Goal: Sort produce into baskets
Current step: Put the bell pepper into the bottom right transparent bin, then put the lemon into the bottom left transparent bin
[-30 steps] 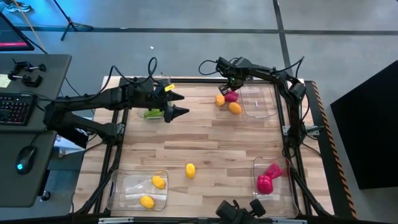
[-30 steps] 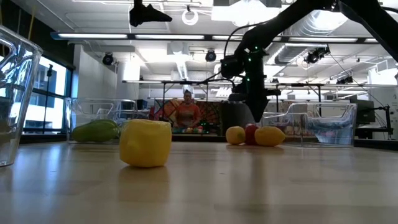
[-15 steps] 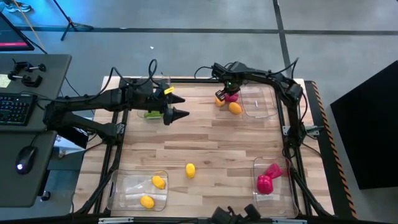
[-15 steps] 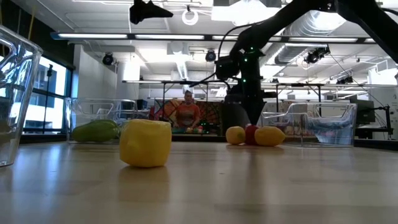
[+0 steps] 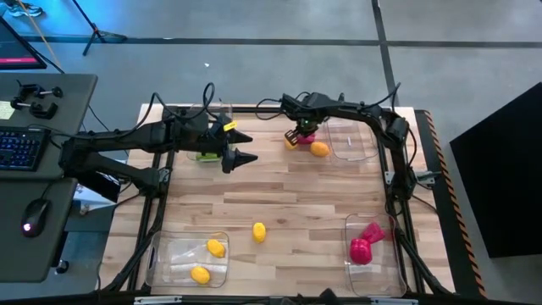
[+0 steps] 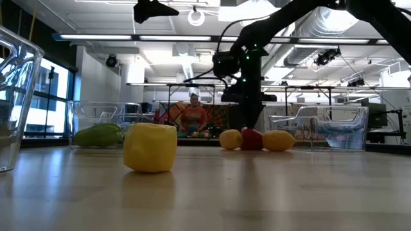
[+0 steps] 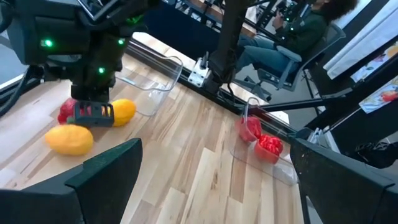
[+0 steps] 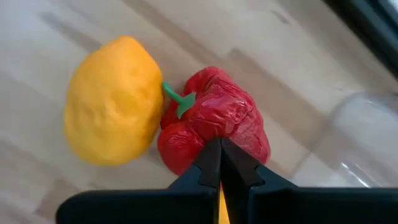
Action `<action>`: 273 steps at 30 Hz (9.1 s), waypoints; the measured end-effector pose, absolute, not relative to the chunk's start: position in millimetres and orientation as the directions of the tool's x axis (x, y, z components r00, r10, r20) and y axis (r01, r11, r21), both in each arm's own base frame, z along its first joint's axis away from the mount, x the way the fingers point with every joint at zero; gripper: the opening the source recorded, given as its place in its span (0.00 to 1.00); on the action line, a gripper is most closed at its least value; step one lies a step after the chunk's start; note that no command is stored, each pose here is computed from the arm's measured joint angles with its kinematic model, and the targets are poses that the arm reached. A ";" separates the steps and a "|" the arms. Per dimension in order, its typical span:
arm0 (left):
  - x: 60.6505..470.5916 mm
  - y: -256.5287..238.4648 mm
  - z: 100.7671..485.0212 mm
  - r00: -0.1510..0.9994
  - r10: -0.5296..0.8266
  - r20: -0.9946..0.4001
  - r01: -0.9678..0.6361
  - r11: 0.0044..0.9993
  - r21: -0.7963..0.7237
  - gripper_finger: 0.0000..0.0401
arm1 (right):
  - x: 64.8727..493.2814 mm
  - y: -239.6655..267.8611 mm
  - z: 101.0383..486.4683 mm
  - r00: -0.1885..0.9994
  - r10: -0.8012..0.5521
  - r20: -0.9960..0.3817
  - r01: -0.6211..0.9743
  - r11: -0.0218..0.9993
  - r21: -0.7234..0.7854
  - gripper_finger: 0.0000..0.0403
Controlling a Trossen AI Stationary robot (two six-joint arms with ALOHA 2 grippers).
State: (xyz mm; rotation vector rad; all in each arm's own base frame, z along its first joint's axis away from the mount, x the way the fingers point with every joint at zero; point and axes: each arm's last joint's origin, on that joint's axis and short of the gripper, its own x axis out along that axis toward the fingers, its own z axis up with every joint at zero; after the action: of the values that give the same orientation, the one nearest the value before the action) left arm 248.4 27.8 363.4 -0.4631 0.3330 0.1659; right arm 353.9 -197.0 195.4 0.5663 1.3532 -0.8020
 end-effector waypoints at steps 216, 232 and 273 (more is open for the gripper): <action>235.4 29.5 401.9 0.965 0.259 -0.036 -0.258 0.916 -0.308 0.98 | 180.0 134.7 328.6 0.543 0.041 -0.839 0.662 0.594 0.457 0.92; 227.9 26.3 421.1 0.969 0.210 0.132 -0.146 0.913 -0.381 0.98 | 253.2 41.1 326.1 0.611 -0.355 -0.708 0.751 0.543 0.375 0.92; 206.8 20.3 418.4 0.997 0.078 0.027 -0.058 0.894 -0.444 0.98 | 393.9 -128.4 141.7 0.278 -0.377 -0.884 0.945 0.270 0.182 0.81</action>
State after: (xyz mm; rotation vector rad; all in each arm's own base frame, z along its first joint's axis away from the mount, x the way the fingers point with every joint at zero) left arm 206.8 20.3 418.4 -0.4591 -0.0442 0.0703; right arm 393.9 -128.4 141.7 0.8448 0.8329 -1.0452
